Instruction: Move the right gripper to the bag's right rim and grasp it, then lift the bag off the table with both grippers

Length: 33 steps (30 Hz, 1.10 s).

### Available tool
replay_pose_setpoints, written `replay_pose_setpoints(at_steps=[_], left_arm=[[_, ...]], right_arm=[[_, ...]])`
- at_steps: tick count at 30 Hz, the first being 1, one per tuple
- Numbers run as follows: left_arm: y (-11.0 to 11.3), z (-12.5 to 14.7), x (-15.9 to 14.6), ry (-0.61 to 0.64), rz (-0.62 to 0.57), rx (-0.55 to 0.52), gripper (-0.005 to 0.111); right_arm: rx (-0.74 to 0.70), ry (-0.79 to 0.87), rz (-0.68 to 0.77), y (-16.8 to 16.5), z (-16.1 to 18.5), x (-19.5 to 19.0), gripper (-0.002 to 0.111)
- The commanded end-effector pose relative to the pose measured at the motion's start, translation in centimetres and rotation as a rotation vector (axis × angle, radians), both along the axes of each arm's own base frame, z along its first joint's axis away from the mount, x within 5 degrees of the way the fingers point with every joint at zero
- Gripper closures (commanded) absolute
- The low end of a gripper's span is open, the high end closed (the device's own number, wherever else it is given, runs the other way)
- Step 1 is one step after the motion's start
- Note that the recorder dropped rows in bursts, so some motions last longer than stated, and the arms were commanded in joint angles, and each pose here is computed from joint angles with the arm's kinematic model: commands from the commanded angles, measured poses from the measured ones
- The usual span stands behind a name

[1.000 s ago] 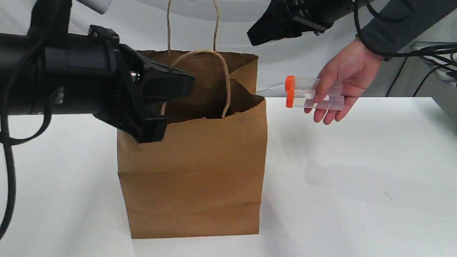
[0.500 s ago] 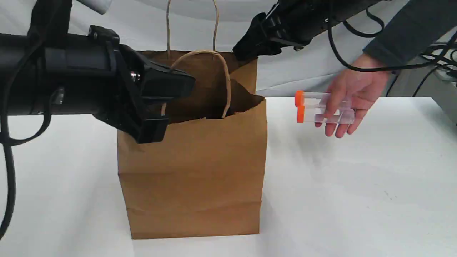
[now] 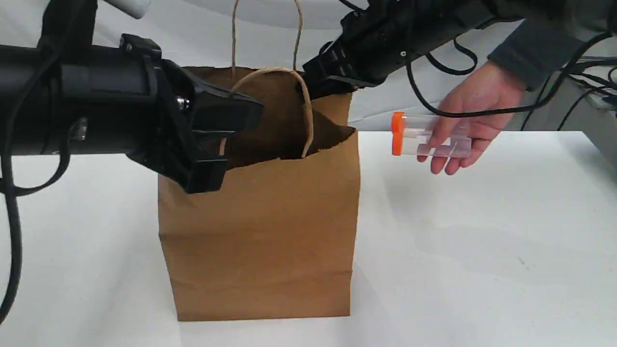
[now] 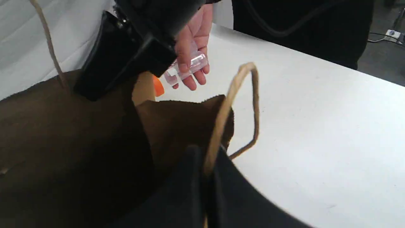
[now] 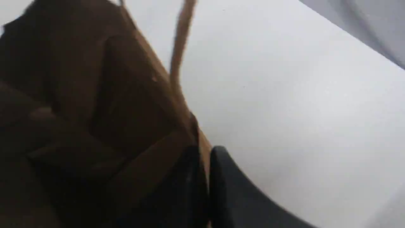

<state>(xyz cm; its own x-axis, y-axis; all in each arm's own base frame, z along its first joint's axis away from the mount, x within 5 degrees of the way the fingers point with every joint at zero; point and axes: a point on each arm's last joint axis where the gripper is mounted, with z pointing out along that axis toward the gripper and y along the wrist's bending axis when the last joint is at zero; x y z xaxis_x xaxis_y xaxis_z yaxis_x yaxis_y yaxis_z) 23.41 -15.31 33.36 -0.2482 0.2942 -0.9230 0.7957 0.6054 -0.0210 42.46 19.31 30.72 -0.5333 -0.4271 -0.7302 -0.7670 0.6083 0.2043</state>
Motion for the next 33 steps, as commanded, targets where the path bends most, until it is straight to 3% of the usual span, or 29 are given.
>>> replay_pose_setpoints(at_steps=[1,7,21,33], left_arm=[[-0.2,0.2,-0.1,0.007,0.001,-0.017,0.107],[-0.4,1.0,-0.2,0.039,-0.011,-0.056,0.107],[-1.1,8.2,-0.5,-0.065,-0.092,-0.184,0.107],[-1.2,8.4,-0.9,-0.032,-0.128,-0.197,0.107]], right_arm=[[0.032,0.012,-0.037,0.1,0.4,0.1,0.108],[0.079,0.104,-0.061,-0.9,0.4,0.1,0.108],[0.379,0.441,-0.146,-7.0,0.2,1.4,0.108],[0.371,0.559,-0.155,-5.3,-3.8,2.5,0.108]])
